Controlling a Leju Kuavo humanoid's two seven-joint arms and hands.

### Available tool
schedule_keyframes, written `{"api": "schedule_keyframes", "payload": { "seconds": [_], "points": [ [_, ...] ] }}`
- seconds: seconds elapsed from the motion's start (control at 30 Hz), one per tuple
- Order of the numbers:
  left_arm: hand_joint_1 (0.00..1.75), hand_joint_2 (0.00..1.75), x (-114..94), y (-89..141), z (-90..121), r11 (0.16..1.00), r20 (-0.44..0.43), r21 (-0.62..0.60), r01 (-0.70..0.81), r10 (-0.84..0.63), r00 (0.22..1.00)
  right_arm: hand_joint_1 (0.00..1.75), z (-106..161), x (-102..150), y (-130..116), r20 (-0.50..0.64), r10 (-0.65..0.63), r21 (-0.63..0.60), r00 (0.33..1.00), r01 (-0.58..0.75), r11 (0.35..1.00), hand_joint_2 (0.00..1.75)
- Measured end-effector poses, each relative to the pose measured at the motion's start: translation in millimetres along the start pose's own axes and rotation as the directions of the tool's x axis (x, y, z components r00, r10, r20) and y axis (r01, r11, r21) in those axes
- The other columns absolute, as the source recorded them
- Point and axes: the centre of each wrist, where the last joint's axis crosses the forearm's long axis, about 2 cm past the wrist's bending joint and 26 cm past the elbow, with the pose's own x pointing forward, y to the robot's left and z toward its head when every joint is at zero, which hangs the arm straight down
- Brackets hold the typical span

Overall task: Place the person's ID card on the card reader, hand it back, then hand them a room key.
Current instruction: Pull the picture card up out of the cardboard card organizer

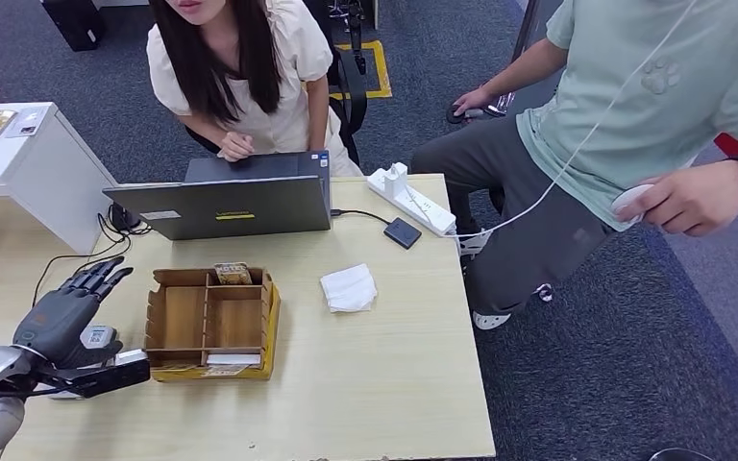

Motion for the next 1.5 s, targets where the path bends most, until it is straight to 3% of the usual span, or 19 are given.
{"api": "schedule_keyframes", "payload": {
  "seconds": [0.3,0.47,0.87,1.23,1.5],
  "points": [
    [0.00,1.75,-4.0,6.9,-1.9,1.000,-0.009,0.014,0.019,-0.019,1.000,0.00,1.4,-1.5,0.3,-0.005,-0.004,-0.003,1.000,0.003,1.000,1.75],
    [0.00,1.75,-18.5,25.1,-3.7,0.999,0.000,0.009,0.038,-0.038,0.999,0.00,1.8,-2.3,-0.3,-0.003,-0.001,-0.004,1.000,0.001,1.000,1.75],
    [0.00,1.75,-52.4,85.2,-9.9,0.995,-0.012,0.030,0.099,-0.098,0.995,0.00,2.5,-4.1,-1.7,0.002,-0.004,-0.013,1.000,0.004,1.000,1.75],
    [0.00,1.75,-79.8,153.9,-2.5,0.985,0.055,-0.127,0.119,-0.113,0.992,0.00,2.2,-4.3,-2.5,0.004,-0.003,-0.020,1.000,0.003,1.000,1.75],
    [0.00,1.75,-81.2,207.8,-2.1,0.957,0.092,-0.241,0.161,-0.143,0.985,0.00,2.0,-3.9,-1.0,0.003,0.001,-0.021,1.000,-0.001,1.000,1.75]
  ]
}}
